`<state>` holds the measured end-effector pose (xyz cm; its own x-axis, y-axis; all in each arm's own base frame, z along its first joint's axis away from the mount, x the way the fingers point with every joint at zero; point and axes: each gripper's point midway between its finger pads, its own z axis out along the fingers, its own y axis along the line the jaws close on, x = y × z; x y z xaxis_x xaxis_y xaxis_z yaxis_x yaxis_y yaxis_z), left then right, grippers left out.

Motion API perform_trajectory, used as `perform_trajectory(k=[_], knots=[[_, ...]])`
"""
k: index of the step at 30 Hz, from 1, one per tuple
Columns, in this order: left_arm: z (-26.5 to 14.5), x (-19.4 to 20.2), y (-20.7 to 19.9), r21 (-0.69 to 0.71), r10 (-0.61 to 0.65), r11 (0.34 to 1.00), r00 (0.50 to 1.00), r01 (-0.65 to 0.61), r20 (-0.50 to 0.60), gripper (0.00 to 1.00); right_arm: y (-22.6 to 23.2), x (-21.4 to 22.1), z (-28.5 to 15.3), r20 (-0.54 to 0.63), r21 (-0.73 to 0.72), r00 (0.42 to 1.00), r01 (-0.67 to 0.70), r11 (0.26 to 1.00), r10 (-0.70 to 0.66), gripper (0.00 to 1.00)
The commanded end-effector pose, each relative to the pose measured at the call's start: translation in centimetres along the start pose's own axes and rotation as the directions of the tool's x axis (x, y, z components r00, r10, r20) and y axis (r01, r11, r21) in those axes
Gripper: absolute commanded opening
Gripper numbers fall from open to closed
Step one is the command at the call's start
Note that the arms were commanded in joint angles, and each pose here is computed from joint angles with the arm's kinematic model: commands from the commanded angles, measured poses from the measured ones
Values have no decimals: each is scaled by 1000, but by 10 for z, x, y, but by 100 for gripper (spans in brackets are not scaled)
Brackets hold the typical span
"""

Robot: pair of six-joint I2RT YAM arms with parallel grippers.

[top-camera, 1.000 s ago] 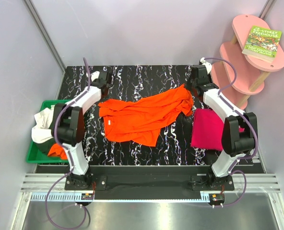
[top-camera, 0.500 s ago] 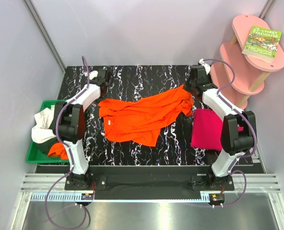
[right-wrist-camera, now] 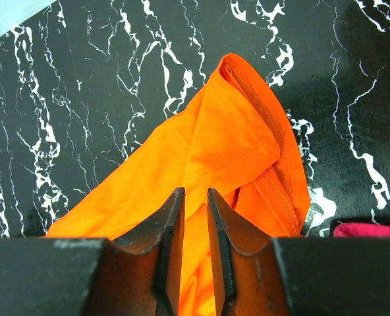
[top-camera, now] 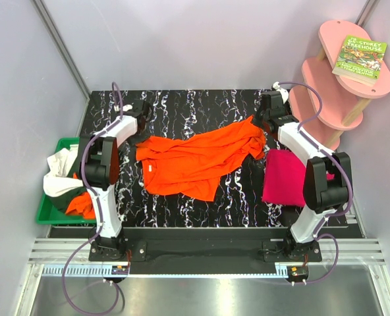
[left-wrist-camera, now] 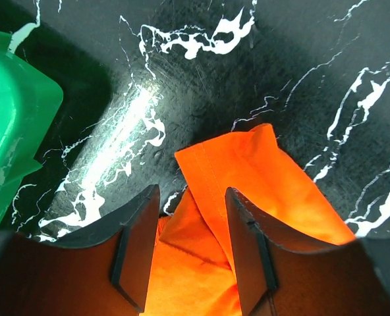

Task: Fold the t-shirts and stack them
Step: Flatten out the tshirt

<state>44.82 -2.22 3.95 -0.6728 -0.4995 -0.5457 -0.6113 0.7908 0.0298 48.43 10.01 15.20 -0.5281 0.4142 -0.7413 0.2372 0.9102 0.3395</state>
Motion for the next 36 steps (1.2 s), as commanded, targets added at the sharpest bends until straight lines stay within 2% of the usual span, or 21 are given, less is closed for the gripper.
perform_trajectory(k=[1,5,15,18,19,21,29,33,36], knots=[[5,-10,-5,5,-34,999,999,34,8,48,11,-14,-8,41,-38,999,5,999,-3,28],[18,0,-3,3,-40,999,998,40,-38,45,9,-13,-7,41,-32,999,8,999,-7,28],[22,-1,-1,9,-47,999,997,47,-62,41,10,-16,-6,45,-34,999,5,999,-3,28],[24,2,2,0,-49,999,996,49,-78,27,12,-16,-6,43,-37,999,4,999,-3,28],[25,3,3,-2,-48,999,995,48,-84,11,12,-16,-6,43,-38,999,5,999,-4,28],[25,5,4,-3,-54,999,994,54,-93,0,13,-16,-5,41,-40,999,4,999,-3,27],[16,-2,4,16,-61,998,996,62,-68,0,12,-19,-8,53,-38,999,7,999,-5,27],[-2,-14,-3,81,-85,993,996,87,-33,0,13,-17,-8,45,-42,999,7,999,-5,27],[-32,-35,-12,160,-104,982,994,99,27,0,13,-16,-8,41,-44,999,0,999,2,27]])
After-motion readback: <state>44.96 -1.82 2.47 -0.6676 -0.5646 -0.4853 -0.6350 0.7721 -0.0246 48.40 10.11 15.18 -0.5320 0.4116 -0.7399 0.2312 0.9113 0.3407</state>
